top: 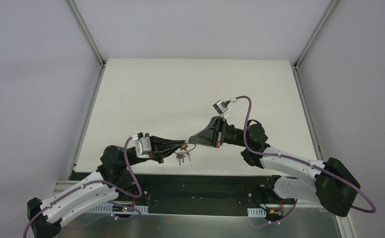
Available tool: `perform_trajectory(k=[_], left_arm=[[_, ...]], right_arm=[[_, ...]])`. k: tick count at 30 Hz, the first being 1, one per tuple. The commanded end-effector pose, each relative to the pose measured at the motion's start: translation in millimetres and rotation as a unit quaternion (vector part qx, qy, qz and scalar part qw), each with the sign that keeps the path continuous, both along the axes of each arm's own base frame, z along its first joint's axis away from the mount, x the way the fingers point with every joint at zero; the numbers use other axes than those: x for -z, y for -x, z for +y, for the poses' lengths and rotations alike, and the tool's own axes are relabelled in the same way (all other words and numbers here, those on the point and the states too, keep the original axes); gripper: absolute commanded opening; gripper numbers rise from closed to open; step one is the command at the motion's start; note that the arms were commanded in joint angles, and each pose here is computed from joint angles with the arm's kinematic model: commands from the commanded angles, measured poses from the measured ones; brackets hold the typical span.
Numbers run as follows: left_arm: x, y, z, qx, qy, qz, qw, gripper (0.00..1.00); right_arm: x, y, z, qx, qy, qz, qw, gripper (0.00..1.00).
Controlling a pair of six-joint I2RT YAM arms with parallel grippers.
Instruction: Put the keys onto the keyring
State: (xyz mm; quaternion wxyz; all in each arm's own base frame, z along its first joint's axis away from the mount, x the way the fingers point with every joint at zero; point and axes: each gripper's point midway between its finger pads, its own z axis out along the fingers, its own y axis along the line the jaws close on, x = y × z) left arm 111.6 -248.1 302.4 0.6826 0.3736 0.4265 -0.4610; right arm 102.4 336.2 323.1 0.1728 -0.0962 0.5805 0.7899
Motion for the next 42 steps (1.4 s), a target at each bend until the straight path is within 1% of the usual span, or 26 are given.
perform_trajectory(k=[1, 2, 6, 7, 19, 23, 26, 28, 29, 32, 35, 36, 39, 42], left_arm=[[-26.2, 5.0, 5.1, 0.001, 0.031, -0.025, 0.999, 0.0], [-25.3, 4.9, 4.5, 0.001, 0.029, -0.023, 0.999, 0.0], [-22.3, 2.7, 2.4, 0.001, 0.021, -0.017, 1.0, 0.14], [-21.1, 2.7, 1.6, 0.002, 0.019, -0.015, 1.0, 0.16], [-15.8, -3.4, 1.3, -0.011, 0.01, -0.001, 1.0, 0.14], [-11.9, -9.1, 2.6, -0.028, 0.004, -0.005, 1.0, 0.14], [-7.7, -16.0, 4.1, -0.046, -0.001, 0.006, 0.999, 0.18], [-5.1, -22.5, 5.9, -0.063, -0.004, 0.017, 0.998, 0.19], [-3.3, -26.0, 6.8, -0.072, -0.005, 0.023, 0.997, 0.2], [4.0, -37.3, 11.2, -0.103, -0.008, 0.048, 0.994, 0.21], [14.7, -45.5, 13.6, -0.123, -0.012, 0.08, 0.989, 0.24], [18.5, -48.6, 14.9, -0.132, -0.015, 0.091, 0.987, 0.25], [37.4, -59.9, 20.3, -0.166, -0.037, 0.129, 0.977, 0.26], [57.5, -67.8, 23.8, -0.192, -0.061, 0.167, 0.965, 0.29]], right_arm=[[-36.3, 6.0, -7.8, 0.008, -0.05, -0.048, 0.998, 0.0], [-36.5, 5.7, -7.8, 0.008, -0.051, -0.047, 0.998, 0.0], [-38.2, 6.0, -8.1, 0.008, -0.054, -0.049, 0.997, 0.0], [-38.6, 5.9, -8.1, 0.008, -0.054, -0.049, 0.997, 0.0], [-36.2, 7.2, -11.4, 0.014, -0.049, -0.054, 0.997, 0.0], [-28.8, 4.1, -13.9, 0.027, -0.03, -0.051, 0.998, 0.0], [-18.6, -1.1, -17.9, 0.042, -0.007, -0.043, 0.998, 0.0], [-5.5, -6.3, -19.7, 0.058, 0.026, -0.04, 0.997, 0.0], [3.1, -9.2, -20.2, 0.067, 0.05, -0.037, 0.996, 0.02], [33.0, -15.4, -26.8, 0.099, 0.141, -0.033, 0.985, 0.18], [62.5, -20.8, -41.5, 0.131, 0.233, -0.031, 0.963, 0.32], [72.8, -21.0, -47.1, 0.136, 0.264, -0.027, 0.955, 0.35], [108.9, -16.1, -62.5, 0.133, 0.351, 0.003, 0.927, 0.43], [143.6, -10.2, -73.6, 0.127, 0.415, 0.031, 0.9, 0.48]])
